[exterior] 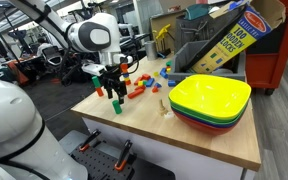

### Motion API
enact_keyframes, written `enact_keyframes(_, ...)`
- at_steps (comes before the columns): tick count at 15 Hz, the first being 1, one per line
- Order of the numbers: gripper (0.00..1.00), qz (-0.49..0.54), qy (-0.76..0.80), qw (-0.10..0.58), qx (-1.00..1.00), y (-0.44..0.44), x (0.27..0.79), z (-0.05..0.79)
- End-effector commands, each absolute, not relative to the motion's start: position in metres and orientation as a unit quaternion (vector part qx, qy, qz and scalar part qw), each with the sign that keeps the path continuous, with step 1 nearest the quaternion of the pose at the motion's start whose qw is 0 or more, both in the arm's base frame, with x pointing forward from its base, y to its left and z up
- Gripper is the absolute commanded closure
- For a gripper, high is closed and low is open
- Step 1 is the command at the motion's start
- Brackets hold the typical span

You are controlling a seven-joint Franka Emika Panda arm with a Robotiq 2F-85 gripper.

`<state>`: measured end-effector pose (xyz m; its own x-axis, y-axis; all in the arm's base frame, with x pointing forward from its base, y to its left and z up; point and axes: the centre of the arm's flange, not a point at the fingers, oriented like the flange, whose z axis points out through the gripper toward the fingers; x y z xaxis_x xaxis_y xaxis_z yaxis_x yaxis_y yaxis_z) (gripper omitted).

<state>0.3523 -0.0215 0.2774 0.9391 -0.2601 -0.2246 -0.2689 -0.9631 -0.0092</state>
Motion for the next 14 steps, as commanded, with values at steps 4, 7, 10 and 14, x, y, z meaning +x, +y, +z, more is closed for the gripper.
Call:
enact_keyframes(4,0.26,0.115,0.147,0.018,-0.982,-0.0358,0.3542,0.2569)
enact_keyframes(7,0.49,0.123,0.15,0.018,-0.981,-0.0371,0.3517,0.2595)
enact_keyframes(10,0.71,0.128,0.155,0.014,-0.98,-0.0393,0.3493,0.2619)
enact_keyframes(14,0.92,0.134,0.158,0.01,-0.978,-0.0411,0.3459,0.2643)
